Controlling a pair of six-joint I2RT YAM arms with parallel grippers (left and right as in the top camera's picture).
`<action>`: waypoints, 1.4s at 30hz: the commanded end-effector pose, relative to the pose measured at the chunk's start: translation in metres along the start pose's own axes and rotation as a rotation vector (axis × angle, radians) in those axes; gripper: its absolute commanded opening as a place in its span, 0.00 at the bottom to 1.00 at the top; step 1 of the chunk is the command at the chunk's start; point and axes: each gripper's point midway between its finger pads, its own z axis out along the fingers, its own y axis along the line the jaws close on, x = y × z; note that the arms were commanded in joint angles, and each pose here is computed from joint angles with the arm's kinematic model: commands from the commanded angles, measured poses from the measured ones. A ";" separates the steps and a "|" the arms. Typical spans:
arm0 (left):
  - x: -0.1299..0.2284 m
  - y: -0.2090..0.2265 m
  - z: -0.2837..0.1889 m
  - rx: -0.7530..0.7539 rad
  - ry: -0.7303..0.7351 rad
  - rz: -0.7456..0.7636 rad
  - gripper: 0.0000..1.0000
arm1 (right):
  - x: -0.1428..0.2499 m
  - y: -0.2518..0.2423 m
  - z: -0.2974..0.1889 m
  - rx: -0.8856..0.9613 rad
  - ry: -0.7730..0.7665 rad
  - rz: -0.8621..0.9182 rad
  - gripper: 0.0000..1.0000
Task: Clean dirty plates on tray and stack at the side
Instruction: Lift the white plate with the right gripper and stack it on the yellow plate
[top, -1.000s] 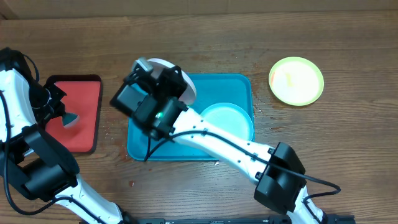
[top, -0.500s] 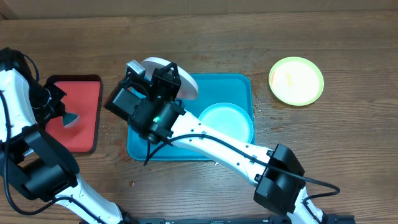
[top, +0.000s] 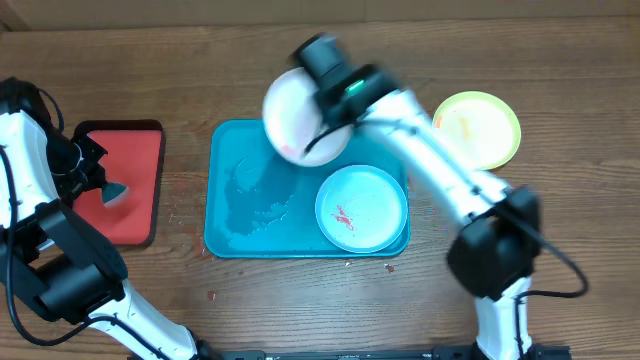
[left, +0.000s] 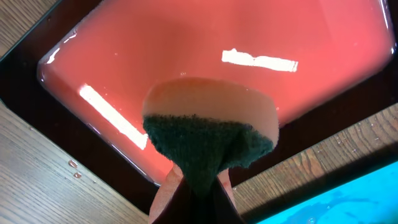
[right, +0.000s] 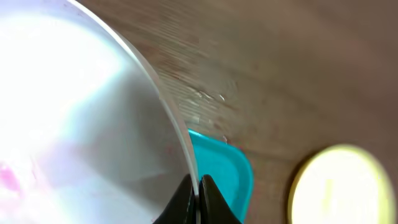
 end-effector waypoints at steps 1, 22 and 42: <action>-0.004 -0.004 -0.002 0.016 -0.008 0.005 0.04 | -0.004 -0.069 -0.016 -0.240 0.027 0.316 0.04; -0.006 -0.008 -0.002 0.020 -0.018 0.014 0.04 | 0.186 -0.278 0.070 -0.092 0.387 0.982 0.04; -0.001 -0.024 -0.002 0.025 -0.027 0.095 0.04 | 0.127 -0.094 0.027 -0.751 0.332 0.292 0.63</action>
